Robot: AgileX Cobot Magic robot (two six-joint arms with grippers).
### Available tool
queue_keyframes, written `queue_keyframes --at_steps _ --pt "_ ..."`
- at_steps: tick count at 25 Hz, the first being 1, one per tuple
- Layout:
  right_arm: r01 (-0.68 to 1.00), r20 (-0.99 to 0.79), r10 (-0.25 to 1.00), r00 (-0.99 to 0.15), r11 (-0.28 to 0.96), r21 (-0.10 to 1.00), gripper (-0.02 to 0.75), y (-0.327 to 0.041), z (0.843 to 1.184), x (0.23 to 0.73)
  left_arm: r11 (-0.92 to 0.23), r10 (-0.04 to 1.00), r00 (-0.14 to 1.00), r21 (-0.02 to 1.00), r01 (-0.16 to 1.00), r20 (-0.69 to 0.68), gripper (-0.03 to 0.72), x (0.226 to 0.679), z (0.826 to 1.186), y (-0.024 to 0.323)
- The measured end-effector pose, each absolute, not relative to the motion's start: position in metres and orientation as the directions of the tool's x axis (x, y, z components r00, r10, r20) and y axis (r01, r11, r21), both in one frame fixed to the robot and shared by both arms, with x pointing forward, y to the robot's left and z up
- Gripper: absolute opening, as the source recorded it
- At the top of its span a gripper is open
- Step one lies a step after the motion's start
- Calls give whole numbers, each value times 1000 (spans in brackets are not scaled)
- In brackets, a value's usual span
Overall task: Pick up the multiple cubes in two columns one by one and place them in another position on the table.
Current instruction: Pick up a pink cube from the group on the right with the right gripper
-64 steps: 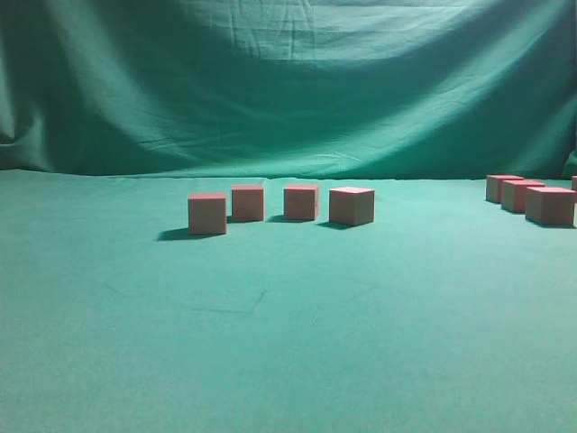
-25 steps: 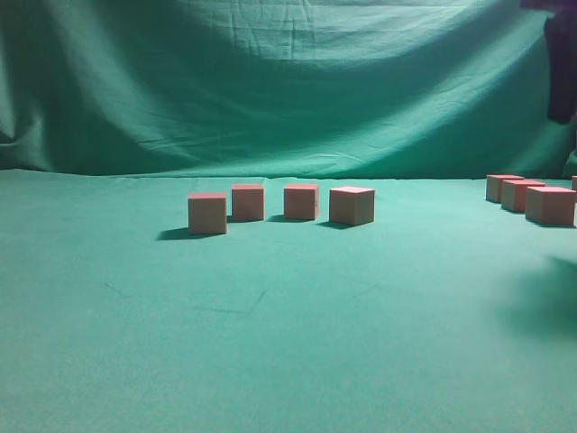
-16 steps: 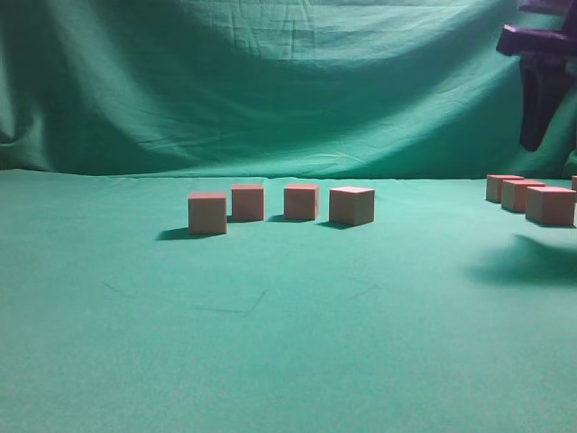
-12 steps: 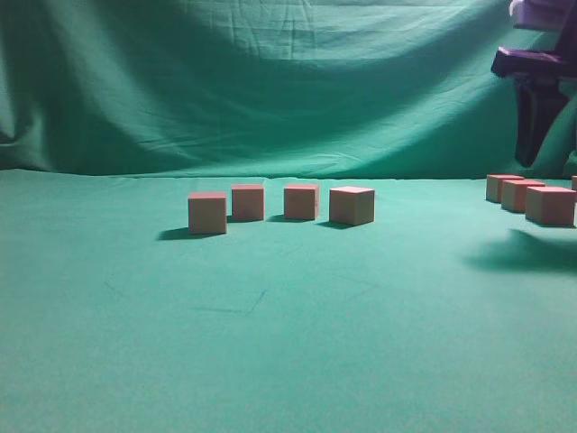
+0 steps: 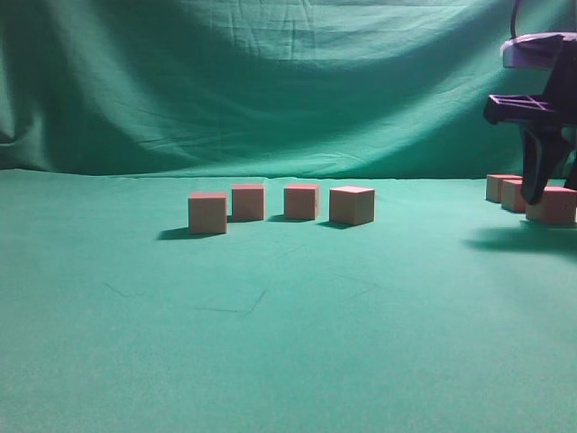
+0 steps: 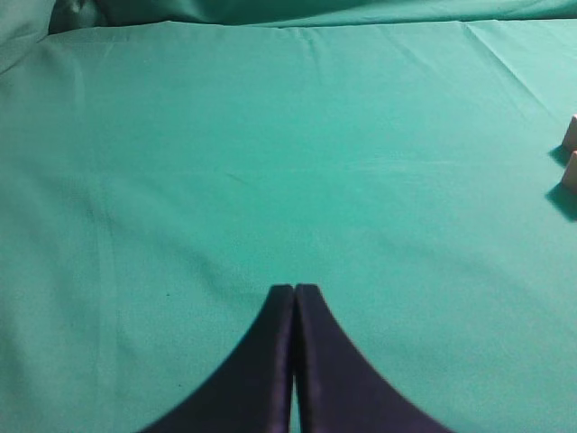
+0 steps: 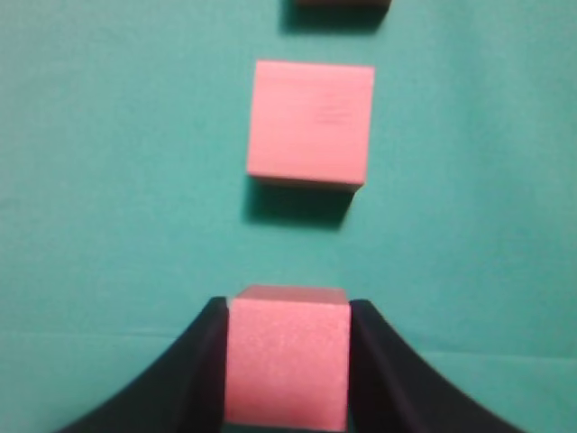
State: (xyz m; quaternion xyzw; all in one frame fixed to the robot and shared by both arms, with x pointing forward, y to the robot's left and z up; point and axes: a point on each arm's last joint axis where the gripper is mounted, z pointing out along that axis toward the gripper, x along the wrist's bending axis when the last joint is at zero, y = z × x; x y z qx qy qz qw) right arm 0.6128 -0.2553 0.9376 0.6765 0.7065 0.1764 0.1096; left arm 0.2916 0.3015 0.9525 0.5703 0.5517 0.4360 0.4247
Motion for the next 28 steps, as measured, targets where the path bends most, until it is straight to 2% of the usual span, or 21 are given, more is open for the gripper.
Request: queue_keyframes --at_steps 8,9,11,16,18,22,28 --pt "915 83 995 -60 21 403 297 -255 935 615 -31 1000 11 965 259 29 0 292 953 301" --pt "915 83 995 -60 21 403 252 -255 935 615 -31 1000 11 965 259 29 0 292 953 301" --pt "915 83 995 -60 22 403 265 -255 936 615 -31 1000 11 965 259 29 0 292 953 301" --pt "935 76 990 -118 85 345 265 -248 944 616 -31 1000 11 965 259 29 0 292 953 301" --pt "933 76 984 -160 125 337 265 -238 958 614 -31 1000 11 965 259 29 0 292 953 301" --pt "892 74 961 -267 218 397 265 -208 1007 601 -31 1000 11 965 259 29 0 292 953 301" --pt "806 69 889 -452 374 459 265 -158 1066 553 -31 1000 11 965 259 29 0 292 953 301"
